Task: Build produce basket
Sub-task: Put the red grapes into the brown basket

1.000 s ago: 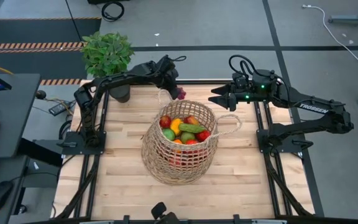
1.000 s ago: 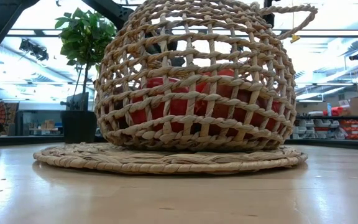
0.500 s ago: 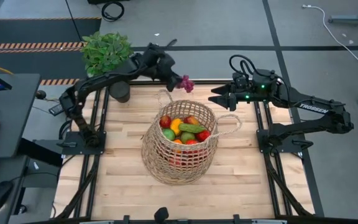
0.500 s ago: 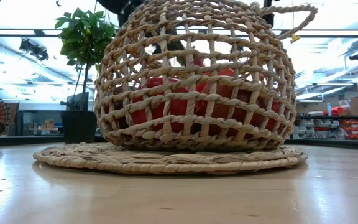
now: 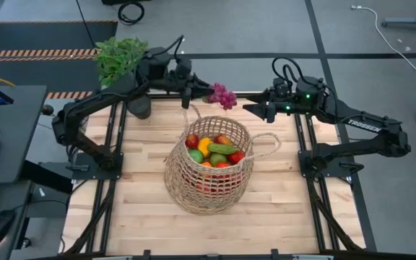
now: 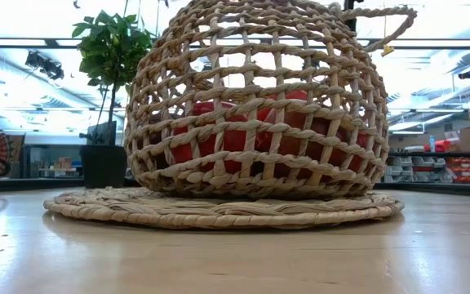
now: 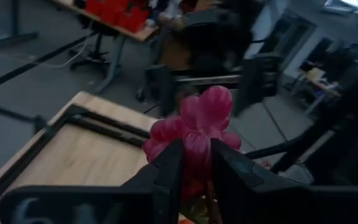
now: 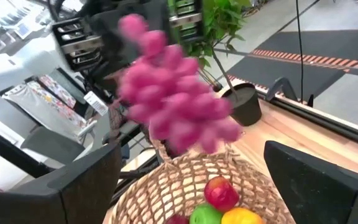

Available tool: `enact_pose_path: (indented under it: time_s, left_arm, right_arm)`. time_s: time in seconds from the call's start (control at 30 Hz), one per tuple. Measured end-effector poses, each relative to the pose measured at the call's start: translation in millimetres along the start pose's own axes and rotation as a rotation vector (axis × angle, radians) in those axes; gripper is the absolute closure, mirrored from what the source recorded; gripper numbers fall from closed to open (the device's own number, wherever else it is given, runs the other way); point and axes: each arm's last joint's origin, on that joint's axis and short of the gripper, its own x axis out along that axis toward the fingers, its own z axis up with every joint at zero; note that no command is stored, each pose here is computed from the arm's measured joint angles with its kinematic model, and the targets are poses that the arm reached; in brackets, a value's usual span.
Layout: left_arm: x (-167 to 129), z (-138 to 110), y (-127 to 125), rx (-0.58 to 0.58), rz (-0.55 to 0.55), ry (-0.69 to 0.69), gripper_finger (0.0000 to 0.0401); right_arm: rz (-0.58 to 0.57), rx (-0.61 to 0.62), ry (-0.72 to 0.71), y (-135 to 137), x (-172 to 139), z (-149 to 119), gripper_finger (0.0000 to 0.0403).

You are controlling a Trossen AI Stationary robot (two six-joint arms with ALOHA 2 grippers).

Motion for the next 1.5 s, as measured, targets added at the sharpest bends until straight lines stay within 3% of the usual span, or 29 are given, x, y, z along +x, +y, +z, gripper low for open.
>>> enact_pose_path:
  time_s: [0.23,0.5,0.6,0.7,0.8,1.0,1.13,1.23,1.5]
  left_arm:
    - [2.4,4.9,-27.2,-0.012,-0.093,-0.062,0.0324]
    - [5.3,7.3,-37.9,-0.026,-0.142,-0.100,0.0324]
    - [5.7,7.0,-38.8,0.019,-0.143,-0.103,0.0323]
    - [7.1,5.7,-42.4,0.130,-0.147,-0.106,0.0323]
    - [9.5,3.4,-48.7,0.318,-0.158,-0.114,0.0322]
    - [15.5,-3.8,-66.3,0.843,-0.183,-0.147,0.0324]
    - [20.8,-12.6,-74.2,1.136,-0.100,-0.107,0.0321]
    - [23.4,-16.0,-78.5,1.204,-0.061,-0.088,0.0320]
    - [24.5,-19.8,-81.8,1.202,-0.074,-0.063,0.0321]
  right_arm:
    - [0.003,-0.001,-0.011,-0.1,-0.1,1.3,0.0007]
    - [0.028,0.000,-0.027,4.6,-7.5,2.7,0.0007]
    - [0.042,-0.012,-0.049,7.7,-15.1,4.9,0.0007]
    - [0.057,-0.021,-0.071,10.7,-23.3,7.0,0.0007]
    - [0.070,-0.036,-0.093,13.6,-31.3,8.9,0.0007]
    - [0.085,-0.055,-0.116,16.8,-41.7,10.5,0.0007]
    - [0.103,-0.058,-0.112,18.2,-46.1,10.4,0.0007]
    - [0.113,-0.063,-0.112,19.1,-48.3,10.5,0.0007]
    - [0.112,-0.067,-0.111,19.0,-48.3,10.4,0.0007]
